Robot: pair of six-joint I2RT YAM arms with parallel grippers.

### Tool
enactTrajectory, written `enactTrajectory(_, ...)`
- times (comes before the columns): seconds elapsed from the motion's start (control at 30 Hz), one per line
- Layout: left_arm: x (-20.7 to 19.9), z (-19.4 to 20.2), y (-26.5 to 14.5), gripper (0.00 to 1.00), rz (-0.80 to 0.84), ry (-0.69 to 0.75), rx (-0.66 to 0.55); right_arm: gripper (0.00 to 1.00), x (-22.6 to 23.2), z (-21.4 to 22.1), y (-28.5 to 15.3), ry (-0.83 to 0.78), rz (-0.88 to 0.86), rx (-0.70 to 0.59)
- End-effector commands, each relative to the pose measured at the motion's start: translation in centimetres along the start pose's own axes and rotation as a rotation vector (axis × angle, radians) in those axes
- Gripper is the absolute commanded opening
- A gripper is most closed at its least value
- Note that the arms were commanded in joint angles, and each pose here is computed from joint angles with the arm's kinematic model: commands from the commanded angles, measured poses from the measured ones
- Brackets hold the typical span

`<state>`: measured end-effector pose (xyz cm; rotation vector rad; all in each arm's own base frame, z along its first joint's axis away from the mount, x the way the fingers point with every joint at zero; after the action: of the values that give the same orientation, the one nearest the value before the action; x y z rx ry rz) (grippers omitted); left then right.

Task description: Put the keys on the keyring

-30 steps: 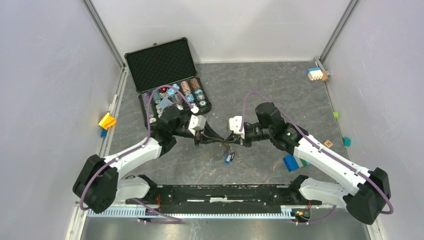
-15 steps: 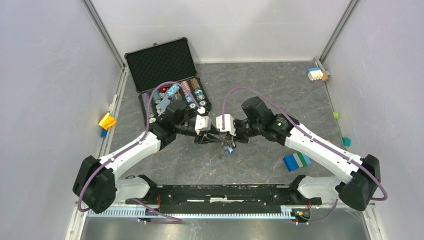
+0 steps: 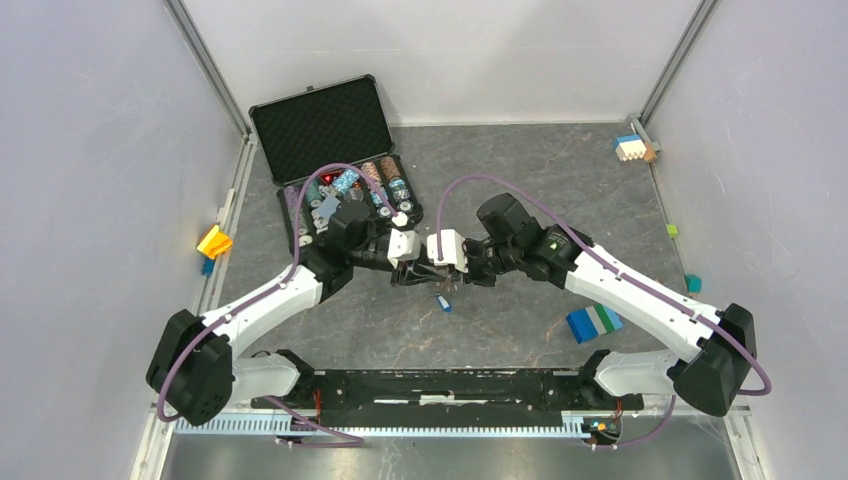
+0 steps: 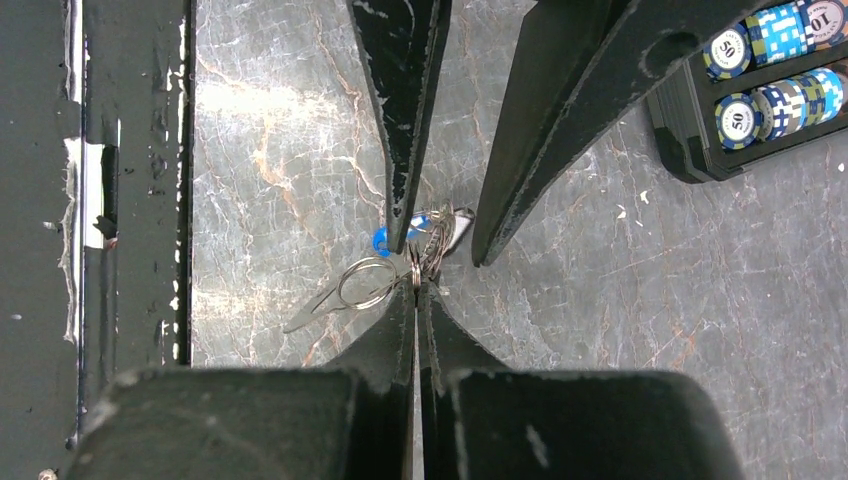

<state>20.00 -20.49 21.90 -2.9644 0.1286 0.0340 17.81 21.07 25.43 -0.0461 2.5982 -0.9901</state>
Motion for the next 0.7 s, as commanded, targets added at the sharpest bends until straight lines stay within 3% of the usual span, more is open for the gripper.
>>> enactTrajectory(0.0,-0.19,-0.16,0.36,0.37,0.047,-0.004,-0.043,0.00,-0.90,-1.49,-0.66,-0.026,0.057,-0.057)
enactTrajectory(0.3,-0.34,0.08,0.59,0.33,0.057,-0.021,-0.066,0.00,-0.82,-1.62,-0.65,-0.018,0.071,-0.084)
enactTrajectory(0.67,-0.26,-0.08,0.75,0.09,0.056,-0.038,-0.078,0.00,-0.64,-1.38,-0.44,-0.014,0.066,-0.085)
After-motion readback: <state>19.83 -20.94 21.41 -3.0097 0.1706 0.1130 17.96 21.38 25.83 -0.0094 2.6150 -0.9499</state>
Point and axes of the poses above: each gripper's point midway between its finger pads, its own y axis out along the fingers, its own x axis along the line the jaws close on, z = x × y, the point moved 10 cm from there along -y, back along the fingers, and after that the axes turned 10 degrees about -y, right-handed, at the moved point
